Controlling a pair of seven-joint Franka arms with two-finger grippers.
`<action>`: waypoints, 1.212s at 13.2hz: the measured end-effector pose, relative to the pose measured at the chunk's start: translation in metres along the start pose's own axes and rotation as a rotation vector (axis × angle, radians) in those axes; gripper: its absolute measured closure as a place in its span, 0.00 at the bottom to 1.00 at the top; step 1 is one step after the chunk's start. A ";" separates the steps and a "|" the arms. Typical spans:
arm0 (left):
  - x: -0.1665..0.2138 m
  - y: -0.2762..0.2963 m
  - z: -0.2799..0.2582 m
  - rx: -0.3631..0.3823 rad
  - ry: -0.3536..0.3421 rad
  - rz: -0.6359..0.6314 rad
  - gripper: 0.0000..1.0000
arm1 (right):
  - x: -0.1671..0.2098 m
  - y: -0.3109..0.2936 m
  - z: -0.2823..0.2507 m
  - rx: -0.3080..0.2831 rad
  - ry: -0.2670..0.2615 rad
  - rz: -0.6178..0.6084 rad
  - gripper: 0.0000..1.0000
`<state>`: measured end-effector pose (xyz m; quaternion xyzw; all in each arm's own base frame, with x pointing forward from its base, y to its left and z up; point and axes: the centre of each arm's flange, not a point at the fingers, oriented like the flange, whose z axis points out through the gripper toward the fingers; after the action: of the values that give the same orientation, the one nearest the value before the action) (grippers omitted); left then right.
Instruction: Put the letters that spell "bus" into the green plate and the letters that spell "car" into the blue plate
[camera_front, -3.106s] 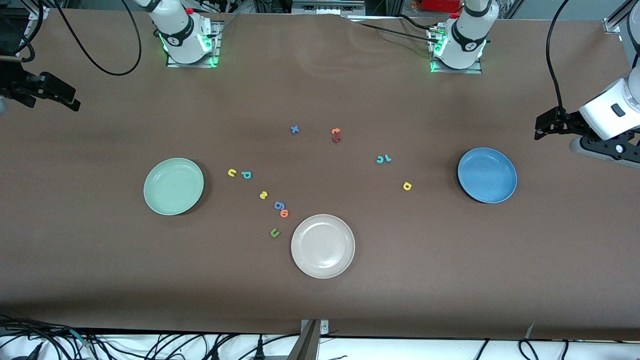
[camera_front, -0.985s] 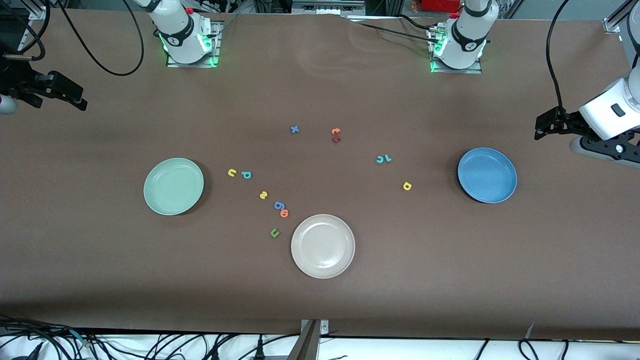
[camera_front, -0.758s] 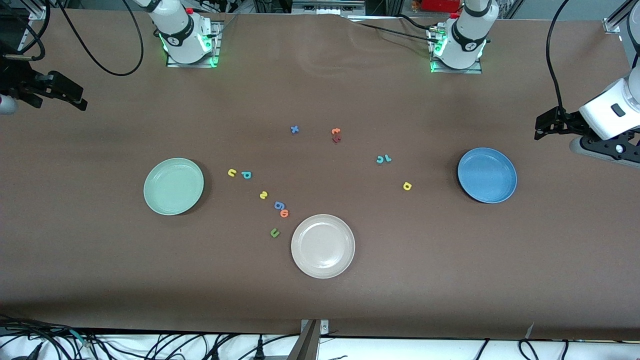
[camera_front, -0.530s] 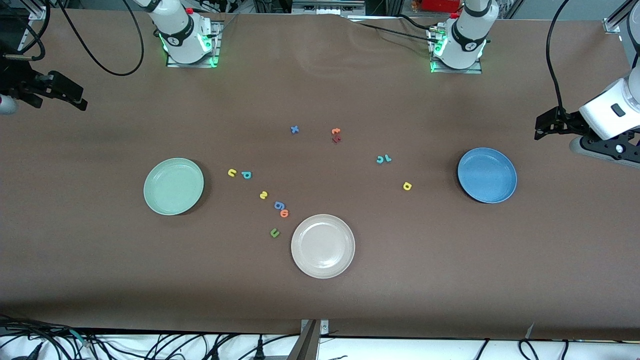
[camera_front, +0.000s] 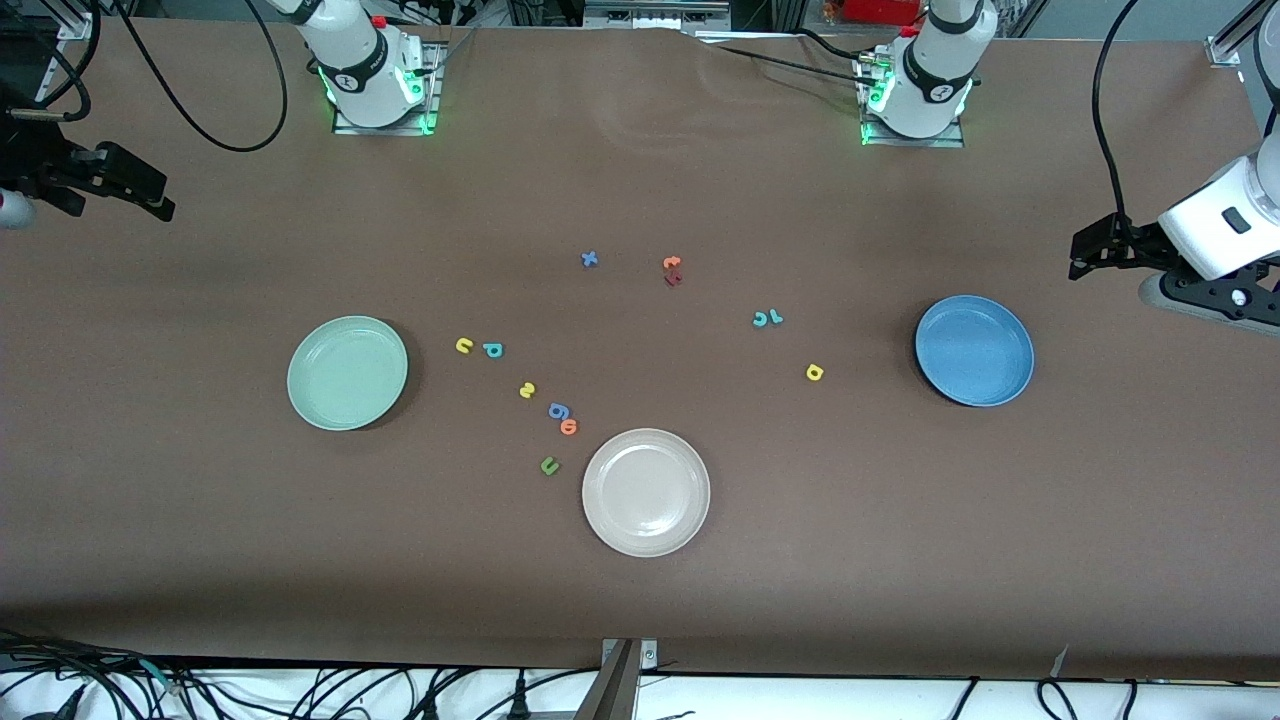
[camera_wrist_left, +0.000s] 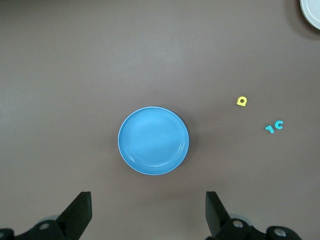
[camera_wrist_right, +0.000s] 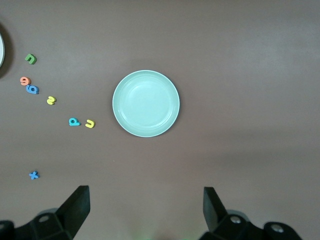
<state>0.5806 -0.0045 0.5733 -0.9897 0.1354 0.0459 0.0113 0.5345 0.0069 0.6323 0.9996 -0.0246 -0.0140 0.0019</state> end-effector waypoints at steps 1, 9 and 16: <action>0.000 0.000 0.000 0.000 0.000 0.000 0.00 | 0.000 0.000 0.000 0.000 0.000 0.000 0.00; 0.000 0.000 0.000 0.000 0.000 0.000 0.00 | 0.000 -0.001 0.000 0.000 -0.001 -0.002 0.00; 0.000 0.000 -0.001 0.000 0.001 0.000 0.00 | 0.033 -0.015 0.074 -0.017 -0.149 -0.037 0.00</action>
<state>0.5805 -0.0045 0.5739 -0.9897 0.1354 0.0453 0.0113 0.5660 0.0204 0.5569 0.9960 -0.0060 -0.0887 0.0085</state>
